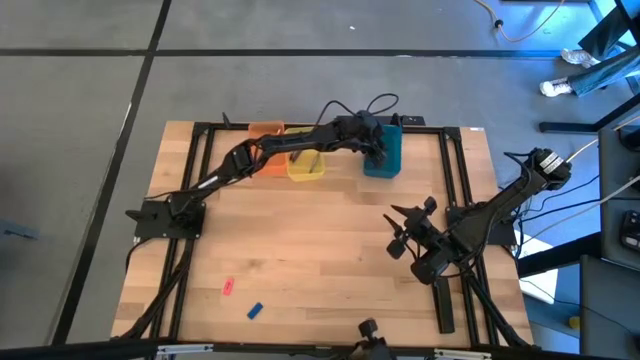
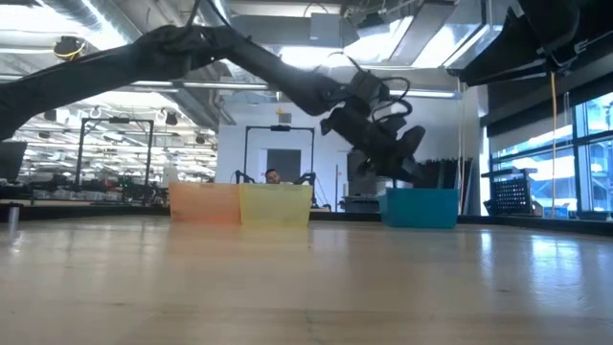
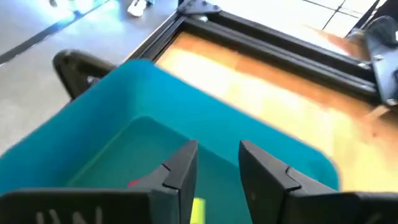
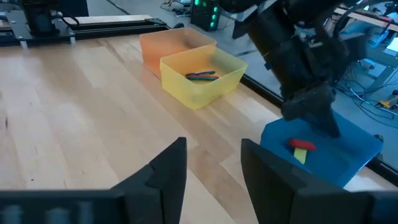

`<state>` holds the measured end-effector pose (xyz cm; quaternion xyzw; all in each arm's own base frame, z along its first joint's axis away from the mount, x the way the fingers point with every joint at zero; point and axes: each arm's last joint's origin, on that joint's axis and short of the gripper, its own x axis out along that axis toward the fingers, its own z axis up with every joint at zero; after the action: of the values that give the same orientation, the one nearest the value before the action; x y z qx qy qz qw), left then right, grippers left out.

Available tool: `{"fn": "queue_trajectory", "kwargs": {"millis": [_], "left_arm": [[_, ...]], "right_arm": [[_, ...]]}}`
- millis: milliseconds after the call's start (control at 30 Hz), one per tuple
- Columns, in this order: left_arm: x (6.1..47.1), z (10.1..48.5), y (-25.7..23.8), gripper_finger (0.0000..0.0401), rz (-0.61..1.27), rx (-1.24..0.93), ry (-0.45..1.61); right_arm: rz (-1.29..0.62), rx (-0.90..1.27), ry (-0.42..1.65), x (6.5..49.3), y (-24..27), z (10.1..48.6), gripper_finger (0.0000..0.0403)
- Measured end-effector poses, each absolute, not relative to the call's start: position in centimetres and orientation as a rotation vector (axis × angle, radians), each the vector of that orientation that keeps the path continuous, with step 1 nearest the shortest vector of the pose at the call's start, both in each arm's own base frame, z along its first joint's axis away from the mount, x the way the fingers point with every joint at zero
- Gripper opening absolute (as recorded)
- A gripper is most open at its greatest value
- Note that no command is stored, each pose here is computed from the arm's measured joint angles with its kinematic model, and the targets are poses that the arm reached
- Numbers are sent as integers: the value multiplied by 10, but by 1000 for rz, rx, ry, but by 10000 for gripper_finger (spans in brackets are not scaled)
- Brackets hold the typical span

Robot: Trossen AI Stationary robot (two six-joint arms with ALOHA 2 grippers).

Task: Sort crayons/erasers/pens/pencils in bins
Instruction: Put the blue eraser into the blue bin

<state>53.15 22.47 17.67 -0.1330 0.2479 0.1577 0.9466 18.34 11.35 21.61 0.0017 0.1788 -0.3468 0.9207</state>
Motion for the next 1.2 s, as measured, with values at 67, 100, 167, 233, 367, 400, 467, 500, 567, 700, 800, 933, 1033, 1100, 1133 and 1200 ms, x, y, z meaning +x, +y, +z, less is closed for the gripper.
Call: {"fn": "queue_trajectory", "kwargs": {"millis": [67,100,167,233,367,400,467,500,567,700,800,933,1033,1100,1133,1200], "left_arm": [[534,187,220,112,307,-249,508],[535,195,217,113,296,-228,513],[533,213,210,111,277,-176,524],[528,237,200,111,304,-125,502],[515,284,177,110,331,-28,436],[511,290,171,110,325,-12,441],[504,299,158,110,318,9,430],[500,300,151,110,310,17,444],[490,302,137,110,292,31,432],[463,283,104,110,283,27,411],[432,265,74,110,285,3,367],[384,260,29,110,278,-5,242],[354,252,0,110,264,-11,237],[337,249,-15,110,281,-19,237],[330,248,-22,110,288,-21,233],[319,245,-37,110,296,-19,235]], "right_arm": [[-712,10,364,184,114,216,154],[-712,11,362,184,114,216,154],[-712,11,362,184,114,216,154],[-712,10,361,184,114,216,154],[-709,10,361,184,115,216,154],[-706,8,361,183,115,216,154],[-699,5,362,182,116,216,154],[-695,2,364,182,117,216,154],[-688,7,360,181,119,216,154],[-682,29,347,182,120,217,154],[-672,52,328,184,122,216,154],[-651,37,315,187,122,208,154],[-646,16,303,194,119,204,154],[-621,9,304,200,116,203,154],[-594,14,306,204,115,204,154],[-511,32,306,213,113,206,154]]}}
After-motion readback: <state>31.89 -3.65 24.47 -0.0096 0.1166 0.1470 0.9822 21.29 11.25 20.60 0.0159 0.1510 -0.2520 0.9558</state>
